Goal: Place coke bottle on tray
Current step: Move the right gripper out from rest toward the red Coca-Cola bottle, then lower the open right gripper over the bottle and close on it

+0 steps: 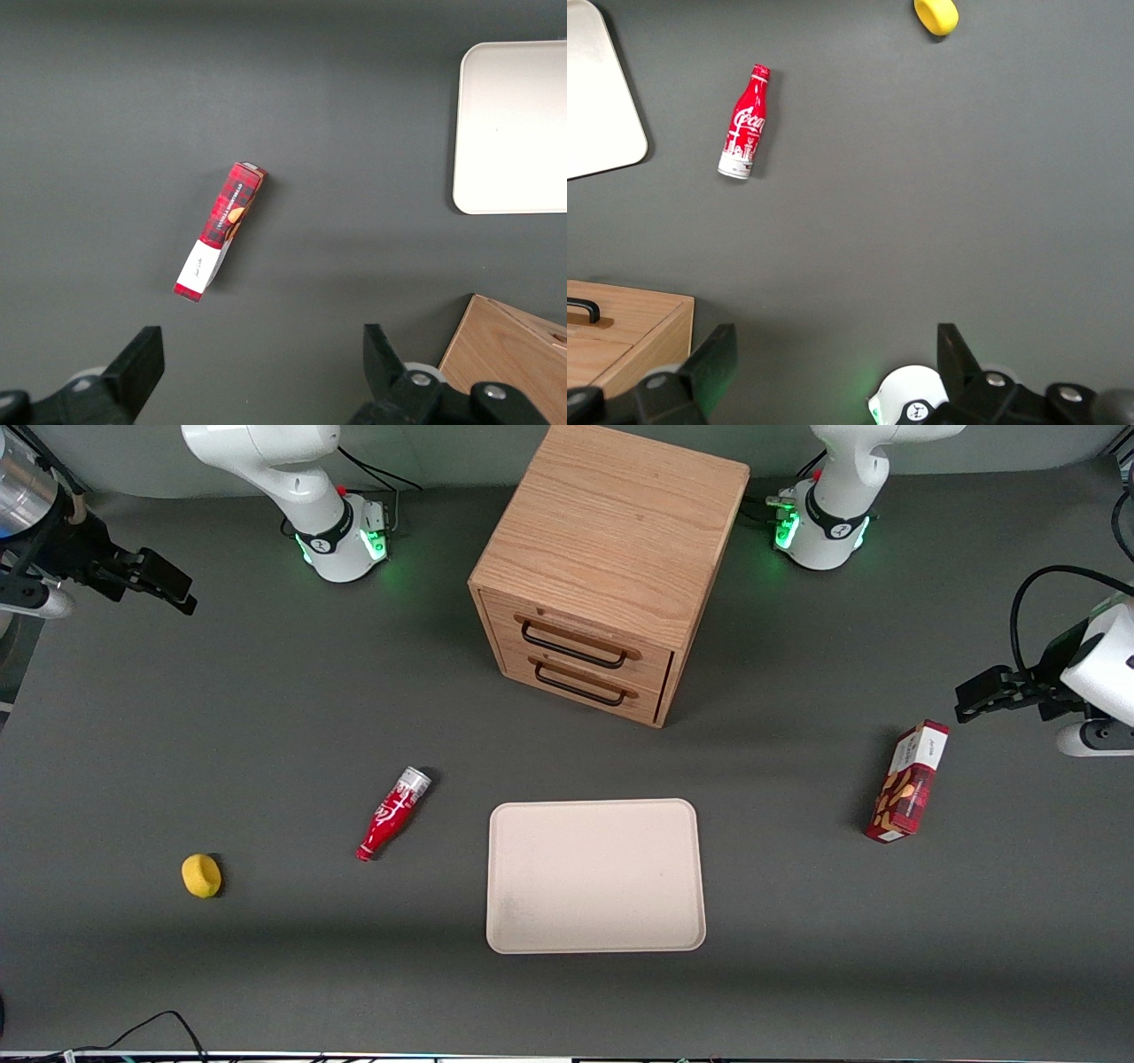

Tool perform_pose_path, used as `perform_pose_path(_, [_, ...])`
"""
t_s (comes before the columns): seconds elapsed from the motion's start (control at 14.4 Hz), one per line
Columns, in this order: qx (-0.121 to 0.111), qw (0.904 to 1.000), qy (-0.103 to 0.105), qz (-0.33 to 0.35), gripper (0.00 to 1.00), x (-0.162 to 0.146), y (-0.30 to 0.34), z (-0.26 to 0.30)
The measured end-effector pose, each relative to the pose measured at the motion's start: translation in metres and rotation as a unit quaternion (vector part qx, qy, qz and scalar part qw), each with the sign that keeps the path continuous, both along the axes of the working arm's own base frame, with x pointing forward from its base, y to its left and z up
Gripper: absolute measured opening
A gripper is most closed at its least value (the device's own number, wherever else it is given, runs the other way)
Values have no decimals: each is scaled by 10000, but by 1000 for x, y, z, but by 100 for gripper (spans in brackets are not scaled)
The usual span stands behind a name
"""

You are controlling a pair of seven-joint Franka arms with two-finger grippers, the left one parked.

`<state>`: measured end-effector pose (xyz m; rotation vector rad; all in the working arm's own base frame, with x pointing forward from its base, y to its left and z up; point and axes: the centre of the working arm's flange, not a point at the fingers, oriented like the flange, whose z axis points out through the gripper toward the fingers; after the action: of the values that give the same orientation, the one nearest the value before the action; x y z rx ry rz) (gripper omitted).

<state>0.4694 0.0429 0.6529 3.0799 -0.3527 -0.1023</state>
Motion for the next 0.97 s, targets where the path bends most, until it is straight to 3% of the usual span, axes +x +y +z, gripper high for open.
perform_pose_path(0.42, [7,10000,18,34,100,3,0,8])
perform_pose_path(0.63, [80,9997,192,140,100,9,6,-4])
perform_pose_path(0.77, [319,9990,284,152,100,29,21,-15])
perform_pose_path(0.97, [537,9967,480,-382,100,83,52,-46])
